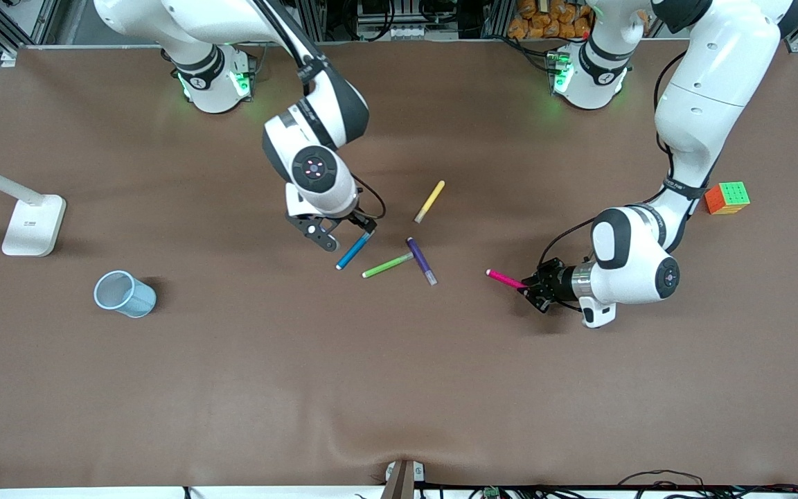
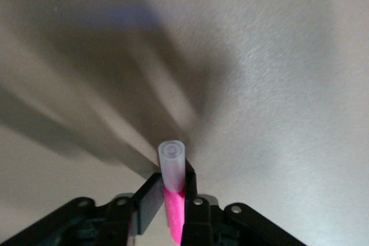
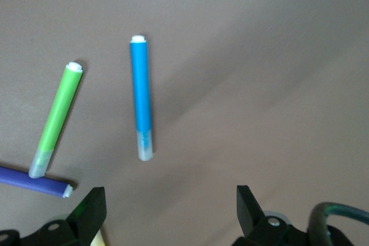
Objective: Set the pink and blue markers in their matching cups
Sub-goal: 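Lift the pink marker toward the pink cup while the right gripper grasps blue, then carry the blue marker to the blue cup with the right gripper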
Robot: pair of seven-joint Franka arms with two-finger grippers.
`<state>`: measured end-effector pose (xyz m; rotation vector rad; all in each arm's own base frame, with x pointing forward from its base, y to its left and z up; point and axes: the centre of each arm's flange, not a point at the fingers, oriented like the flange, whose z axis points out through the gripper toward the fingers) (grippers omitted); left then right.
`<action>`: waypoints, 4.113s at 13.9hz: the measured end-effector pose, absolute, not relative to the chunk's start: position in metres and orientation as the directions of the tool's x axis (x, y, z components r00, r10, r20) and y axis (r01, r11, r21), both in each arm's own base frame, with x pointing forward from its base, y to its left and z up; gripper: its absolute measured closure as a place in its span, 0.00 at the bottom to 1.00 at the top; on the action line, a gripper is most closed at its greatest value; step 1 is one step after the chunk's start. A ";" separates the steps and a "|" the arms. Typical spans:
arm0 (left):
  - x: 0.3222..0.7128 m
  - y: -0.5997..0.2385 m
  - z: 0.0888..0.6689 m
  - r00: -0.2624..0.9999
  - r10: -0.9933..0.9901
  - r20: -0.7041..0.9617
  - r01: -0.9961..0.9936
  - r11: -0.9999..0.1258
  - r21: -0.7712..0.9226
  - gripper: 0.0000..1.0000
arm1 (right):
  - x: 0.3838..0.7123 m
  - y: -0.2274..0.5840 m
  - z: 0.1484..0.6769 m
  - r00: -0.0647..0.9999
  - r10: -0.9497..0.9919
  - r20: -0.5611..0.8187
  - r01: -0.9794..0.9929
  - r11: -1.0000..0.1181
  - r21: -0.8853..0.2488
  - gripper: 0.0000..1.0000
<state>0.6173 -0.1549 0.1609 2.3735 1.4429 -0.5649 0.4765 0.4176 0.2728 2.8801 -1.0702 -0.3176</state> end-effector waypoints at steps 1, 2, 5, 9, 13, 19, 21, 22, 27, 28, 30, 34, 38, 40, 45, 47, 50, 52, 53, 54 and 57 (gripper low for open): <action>0.621 -0.149 0.169 0.426 0.775 -0.467 0.890 -0.451 0.064 0.81 | 0.473 0.423 0.266 0.732 -0.660 -0.167 -0.650 -0.751 0.119 0.00; 0.625 -0.143 0.182 0.440 0.774 -0.455 0.884 -0.463 0.067 0.82 | 0.471 0.427 0.260 0.731 -0.663 -0.163 -0.652 -0.749 0.121 0.00; 0.634 -0.116 0.251 0.503 0.755 -0.420 0.845 -0.533 0.054 0.82 | 0.469 0.429 0.246 0.728 -0.667 -0.159 -0.654 -0.745 0.132 0.15; 0.630 -0.099 0.343 0.548 0.725 -0.416 0.803 -0.596 0.018 0.82 | 0.469 0.438 0.223 0.734 -0.666 -0.138 -0.660 -0.746 0.090 0.35; 0.620 -0.086 0.393 0.620 0.721 -0.309 0.750 -0.660 -0.036 0.82 | 0.457 0.451 0.193 0.727 -0.676 -0.119 -0.671 -0.737 0.085 0.37; 0.594 -0.060 0.447 0.737 0.639 -0.222 0.637 -0.766 -0.088 0.82 | 0.463 0.443 0.185 0.717 -0.689 -0.107 -0.682 -0.725 0.092 0.69; 0.585 -0.039 0.446 0.748 0.619 -0.239 0.617 -0.782 -0.094 0.82 | 0.463 0.443 0.184 0.716 -0.689 -0.107 -0.683 -0.724 0.093 0.71; 0.581 -0.032 0.445 0.751 0.611 -0.248 0.609 -0.788 -0.097 0.82 | 0.463 0.443 0.184 0.716 -0.689 -0.107 -0.683 -0.724 0.094 0.74; 0.575 -0.024 0.445 0.763 0.592 -0.262 0.588 -0.803 -0.100 0.82 | 0.463 0.442 0.180 0.716 -0.690 -0.106 -0.683 -0.724 0.099 0.78; 0.574 -0.024 0.445 0.768 0.584 -0.263 0.581 -0.808 -0.098 0.82 | 0.463 0.442 0.180 0.716 -0.690 -0.106 -0.683 -0.724 0.098 0.80; 0.574 -0.020 0.443 0.771 0.577 -0.268 0.575 -0.813 -0.097 0.82 | 0.463 0.442 0.181 0.716 -0.690 -0.106 -0.683 -0.724 0.097 0.83; 0.572 -0.006 0.435 0.771 0.571 -0.283 0.569 -0.817 -0.098 0.82 | 0.470 0.438 0.186 0.709 -0.698 -0.105 -0.690 -0.717 0.104 0.83; 0.573 -0.007 0.435 0.774 0.569 -0.276 0.568 -0.818 -0.092 0.82 | 0.513 0.394 0.241 0.660 -0.736 -0.152 -0.713 -0.677 0.184 0.83; 0.574 -0.007 0.437 0.775 0.570 -0.273 0.569 -0.817 -0.090 0.82 | 0.533 0.368 0.273 0.648 -0.738 -0.186 -0.704 -0.674 0.224 0.83; 0.573 0.005 0.441 0.765 0.587 -0.266 0.587 -0.805 -0.087 0.82 | 0.575 0.275 0.336 0.660 -0.676 -0.328 -0.599 -0.737 0.314 0.83; 0.572 0.009 0.442 0.761 0.592 -0.264 0.593 -0.801 -0.087 0.82 | 0.596 0.218 0.363 0.662 -0.631 -0.404 -0.552 -0.775 0.308 0.83; 0.567 0.012 0.442 0.766 0.602 -0.227 0.604 -0.794 -0.069 0.82 | 0.618 0.143 0.393 0.666 -0.575 -0.474 -0.521 -0.814 0.256 0.83; 0.557 0.010 0.436 0.782 0.595 -0.185 0.598 -0.800 -0.049 0.82 | 0.624 0.095 0.396 0.670 -0.539 -0.511 -0.507 -0.835 0.215 0.83; 0.550 0.010 0.433 0.795 0.582 -0.169 0.584 -0.811 -0.041 0.82 | 0.627 0.071 0.395 0.676 -0.516 -0.526 -0.499 -0.846 0.189 0.83; 0.543 0.010 0.429 0.807 0.571 -0.153 0.573 -0.819 -0.034 0.82 | 0.629 0.048 0.395 0.683 -0.495 -0.537 -0.493 -0.855 0.162 0.83; 0.520 0.015 0.417 0.834 0.544 -0.088 0.546 -0.838 -0.013 0.82 | 0.631 -0.002 0.389 0.677 -0.482 -0.556 -0.505 -0.854 0.125 0.83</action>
